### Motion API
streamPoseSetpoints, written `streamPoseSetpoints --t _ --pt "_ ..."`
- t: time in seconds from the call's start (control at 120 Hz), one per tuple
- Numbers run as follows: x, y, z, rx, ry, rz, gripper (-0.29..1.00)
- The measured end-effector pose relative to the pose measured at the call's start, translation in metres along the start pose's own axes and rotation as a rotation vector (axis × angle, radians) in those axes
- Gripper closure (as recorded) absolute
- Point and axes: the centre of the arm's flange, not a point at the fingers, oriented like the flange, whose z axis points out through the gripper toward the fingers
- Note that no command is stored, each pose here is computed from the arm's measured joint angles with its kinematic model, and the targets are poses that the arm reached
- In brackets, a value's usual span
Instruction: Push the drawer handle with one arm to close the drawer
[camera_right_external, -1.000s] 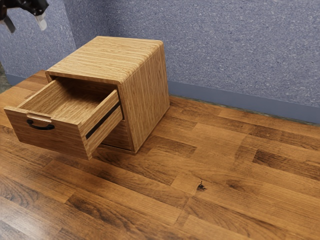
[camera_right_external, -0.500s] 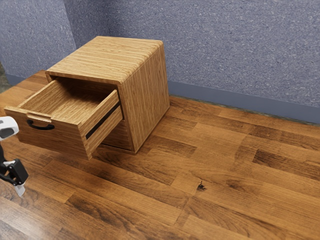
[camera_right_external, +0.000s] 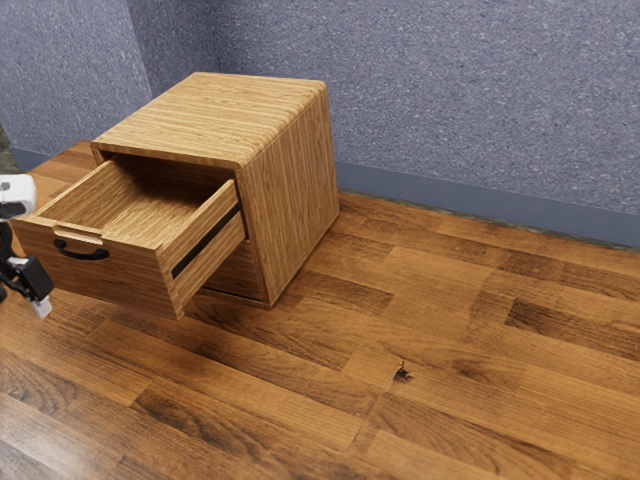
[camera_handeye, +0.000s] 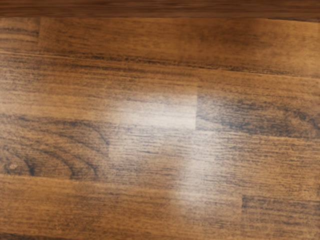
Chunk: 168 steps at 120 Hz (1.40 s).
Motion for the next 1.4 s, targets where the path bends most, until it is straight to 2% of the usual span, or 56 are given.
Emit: streamPoseSetpoints --t 0.183,0.275,0.383,0.692,1.108,1.4 --pt "0.005 0.0 -0.004 -0.003 0.017 0.042 0.5" --pt "0.012 -0.001 -0.008 -0.002 0.022 0.059 0.62" --pt "0.026 -0.001 -0.01 -0.002 0.017 0.083 0.7" --pt "0.06 0.004 -0.012 -0.007 0.017 0.117 0.77" --pt "0.087 -0.004 -0.004 0.011 0.069 0.107 0.78" --pt "0.122 -0.008 0.008 0.013 0.105 0.109 0.78"
